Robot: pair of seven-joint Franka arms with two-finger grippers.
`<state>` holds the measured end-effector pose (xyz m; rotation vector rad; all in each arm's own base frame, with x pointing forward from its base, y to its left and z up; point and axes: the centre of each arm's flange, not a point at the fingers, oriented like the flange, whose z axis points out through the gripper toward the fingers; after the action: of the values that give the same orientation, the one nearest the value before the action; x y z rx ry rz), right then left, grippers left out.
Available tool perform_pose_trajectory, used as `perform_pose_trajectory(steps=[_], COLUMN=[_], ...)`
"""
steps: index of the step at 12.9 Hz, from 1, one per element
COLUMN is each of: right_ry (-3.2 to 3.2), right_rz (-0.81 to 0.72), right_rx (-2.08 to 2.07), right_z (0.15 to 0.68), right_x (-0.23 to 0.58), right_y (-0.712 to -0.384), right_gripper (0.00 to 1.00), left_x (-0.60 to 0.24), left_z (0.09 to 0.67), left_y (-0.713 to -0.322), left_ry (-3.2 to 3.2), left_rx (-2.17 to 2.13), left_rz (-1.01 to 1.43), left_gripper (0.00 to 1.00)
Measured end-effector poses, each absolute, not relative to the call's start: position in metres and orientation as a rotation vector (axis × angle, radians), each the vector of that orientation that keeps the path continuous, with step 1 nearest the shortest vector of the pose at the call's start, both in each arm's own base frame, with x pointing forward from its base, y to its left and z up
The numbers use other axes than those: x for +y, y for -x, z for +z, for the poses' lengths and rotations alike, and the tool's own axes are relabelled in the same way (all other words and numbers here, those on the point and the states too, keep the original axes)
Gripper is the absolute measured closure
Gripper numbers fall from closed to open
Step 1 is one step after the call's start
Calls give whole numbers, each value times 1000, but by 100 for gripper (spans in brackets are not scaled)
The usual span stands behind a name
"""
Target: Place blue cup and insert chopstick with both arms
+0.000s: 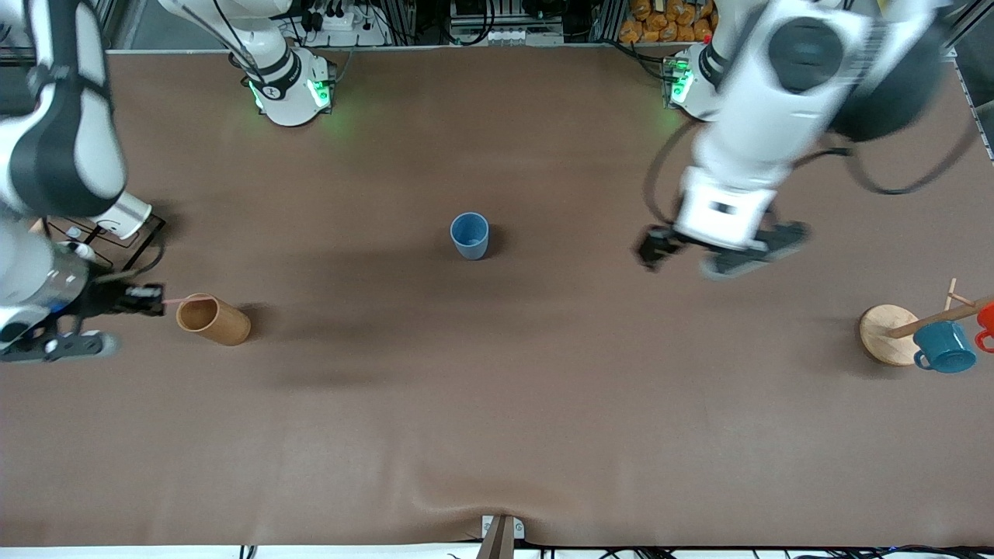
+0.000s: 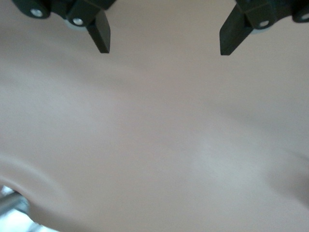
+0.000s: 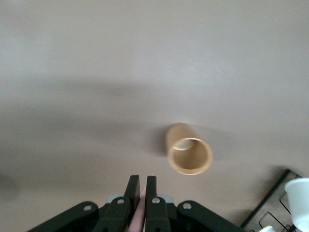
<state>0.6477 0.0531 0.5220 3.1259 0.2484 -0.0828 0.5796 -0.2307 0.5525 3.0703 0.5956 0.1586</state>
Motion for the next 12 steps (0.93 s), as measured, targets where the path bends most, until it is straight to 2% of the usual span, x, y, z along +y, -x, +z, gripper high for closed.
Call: perform_pose_trajectory(steps=[3,7,9,12], right_ry=[-3096,-3026,-2993,-2986], right_rz=[-20,83,101,121], right_rx=[588,946,1069,1120], right_z=[550,542,533,510], right_x=[191,350,401,444], right_y=[-611,-549,-520,-495], right_gripper=[91,91,91,91], left_x=[-168,-124,-91,-38], left_z=[565,592,600,603], left_y=[-595,-590,-588,-589], left_ry=[-3084,-3137,-3164,-3171], left_rx=[575,416,280,114], left_rz=[172,154,128,86], left_gripper=[0,0,0,0])
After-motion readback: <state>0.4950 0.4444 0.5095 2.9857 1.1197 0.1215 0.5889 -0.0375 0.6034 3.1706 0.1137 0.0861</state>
